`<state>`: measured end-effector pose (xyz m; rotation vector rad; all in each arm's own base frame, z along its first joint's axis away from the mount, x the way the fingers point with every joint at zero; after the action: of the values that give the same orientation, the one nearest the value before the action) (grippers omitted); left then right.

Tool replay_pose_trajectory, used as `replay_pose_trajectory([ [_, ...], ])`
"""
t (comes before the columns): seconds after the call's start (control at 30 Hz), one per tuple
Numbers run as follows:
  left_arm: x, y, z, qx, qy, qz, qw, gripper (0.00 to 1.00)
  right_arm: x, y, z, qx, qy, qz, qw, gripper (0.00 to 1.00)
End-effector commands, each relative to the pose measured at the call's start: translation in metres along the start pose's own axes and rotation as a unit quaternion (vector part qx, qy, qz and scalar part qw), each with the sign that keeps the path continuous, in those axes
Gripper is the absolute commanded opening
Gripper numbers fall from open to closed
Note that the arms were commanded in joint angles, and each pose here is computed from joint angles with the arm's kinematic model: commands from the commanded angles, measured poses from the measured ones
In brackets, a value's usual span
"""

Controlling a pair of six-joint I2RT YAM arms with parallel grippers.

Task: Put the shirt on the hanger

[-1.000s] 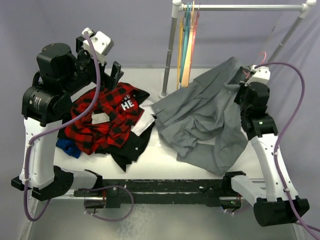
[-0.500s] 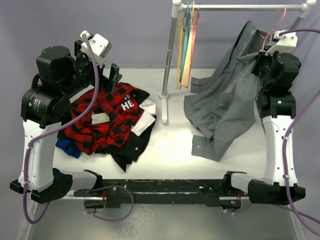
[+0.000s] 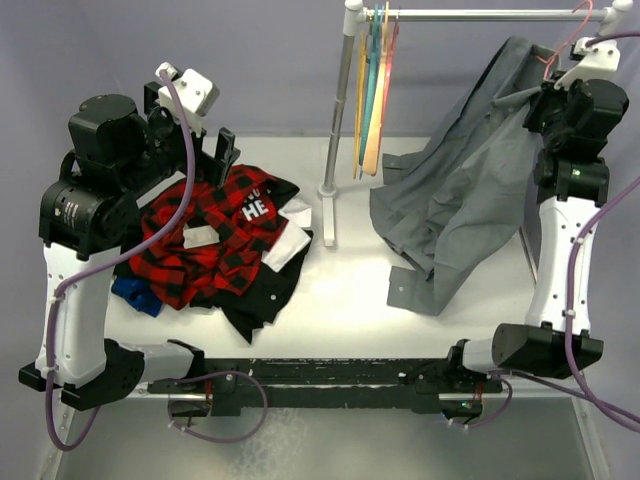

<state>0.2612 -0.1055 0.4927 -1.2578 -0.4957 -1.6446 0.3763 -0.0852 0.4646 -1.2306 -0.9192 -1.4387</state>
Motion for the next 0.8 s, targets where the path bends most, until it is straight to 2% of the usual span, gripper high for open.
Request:
replay_pose_trajectory([
  [0.0, 0.010, -0.006, 0.008, 0.022, -0.003, -0.018, 1.000, 1.00, 0.049, 0.001, 0.001, 0.025, 0.019, -0.074, 0.997, 0.00],
  [0.47, 0.005, 0.000, 0.010, 0.029, -0.001, -0.013, 1.000, 1.00, 0.035, 0.033, -0.026, 0.017, 0.045, -0.050, 0.998, 0.00],
  [0.77, 0.000, 0.007, 0.010, 0.026, -0.001, -0.006, 1.000, 1.00, 0.072, 0.032, -0.014, 0.046, 0.046, -0.086, 0.994, 0.00],
])
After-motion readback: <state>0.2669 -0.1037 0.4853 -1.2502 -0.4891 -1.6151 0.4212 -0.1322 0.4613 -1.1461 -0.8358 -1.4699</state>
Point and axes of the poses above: each gripper's point midway between its finger pads, its own y axis out along the fingers, its own z axis along the line the jaws close on, x = y × z, the point moved 3 cm from there along -y, back along the fingers, and after that the axes turned 11 degrees about y, right-handed, at the moved point
